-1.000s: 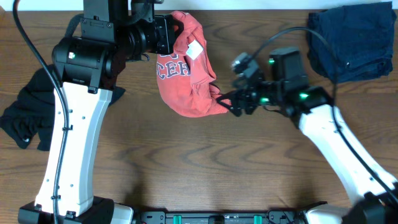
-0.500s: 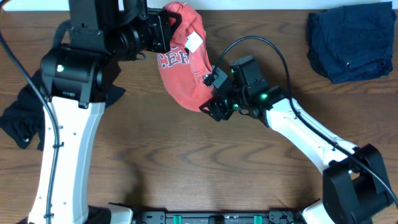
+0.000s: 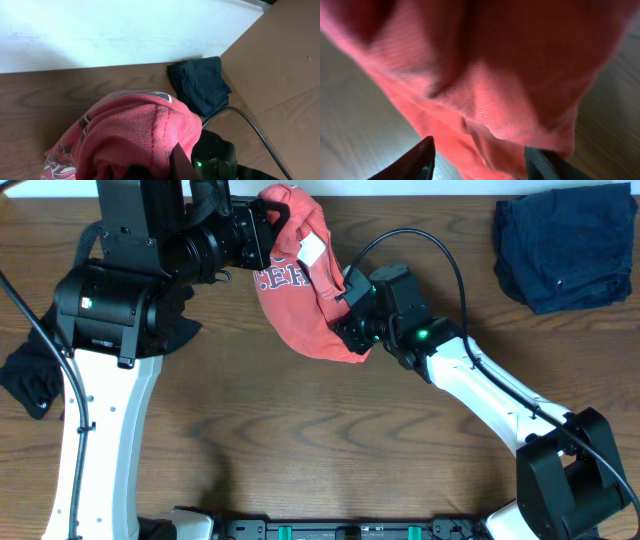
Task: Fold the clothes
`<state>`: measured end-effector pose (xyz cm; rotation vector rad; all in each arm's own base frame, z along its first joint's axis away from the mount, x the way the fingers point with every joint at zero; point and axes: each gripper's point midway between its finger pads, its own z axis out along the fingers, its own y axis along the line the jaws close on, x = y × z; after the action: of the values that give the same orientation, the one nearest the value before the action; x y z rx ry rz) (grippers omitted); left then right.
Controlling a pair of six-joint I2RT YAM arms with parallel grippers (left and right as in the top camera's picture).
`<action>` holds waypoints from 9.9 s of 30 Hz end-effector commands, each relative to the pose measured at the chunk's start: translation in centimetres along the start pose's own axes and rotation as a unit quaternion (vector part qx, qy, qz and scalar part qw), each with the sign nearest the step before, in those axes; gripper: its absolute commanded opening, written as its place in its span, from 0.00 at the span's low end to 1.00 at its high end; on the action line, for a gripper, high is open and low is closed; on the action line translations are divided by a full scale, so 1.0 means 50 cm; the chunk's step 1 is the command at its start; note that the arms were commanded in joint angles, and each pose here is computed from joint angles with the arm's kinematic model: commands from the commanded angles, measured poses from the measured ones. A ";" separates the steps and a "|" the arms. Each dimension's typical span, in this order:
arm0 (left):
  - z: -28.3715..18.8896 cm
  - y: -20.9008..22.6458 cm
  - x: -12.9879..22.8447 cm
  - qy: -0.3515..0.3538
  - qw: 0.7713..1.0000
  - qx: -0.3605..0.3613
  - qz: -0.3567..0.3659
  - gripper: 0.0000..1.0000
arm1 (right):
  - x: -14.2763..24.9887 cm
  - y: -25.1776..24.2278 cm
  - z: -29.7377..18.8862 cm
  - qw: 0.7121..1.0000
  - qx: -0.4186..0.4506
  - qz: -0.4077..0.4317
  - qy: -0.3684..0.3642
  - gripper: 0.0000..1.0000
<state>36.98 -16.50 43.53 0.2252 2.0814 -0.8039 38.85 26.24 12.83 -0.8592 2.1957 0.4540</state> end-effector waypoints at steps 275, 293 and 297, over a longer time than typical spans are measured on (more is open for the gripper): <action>-0.219 -0.078 -0.290 -0.320 0.944 0.007 0.085 0.06 | -0.155 0.003 -0.132 0.990 -0.123 0.044 -0.054 0.85; -0.223 -0.067 -0.271 -0.302 0.950 -0.007 0.077 0.06 | -0.111 0.049 -0.005 0.986 -0.164 0.016 -0.024 0.01; -0.224 -0.042 -0.265 -0.294 0.953 -0.024 0.068 0.06 | -0.147 -0.029 -0.082 0.992 -0.108 0.028 -0.056 0.01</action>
<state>37.90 -10.22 58.16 0.0758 1.5404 -0.6520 40.26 29.26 16.32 -0.9448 2.1711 0.8392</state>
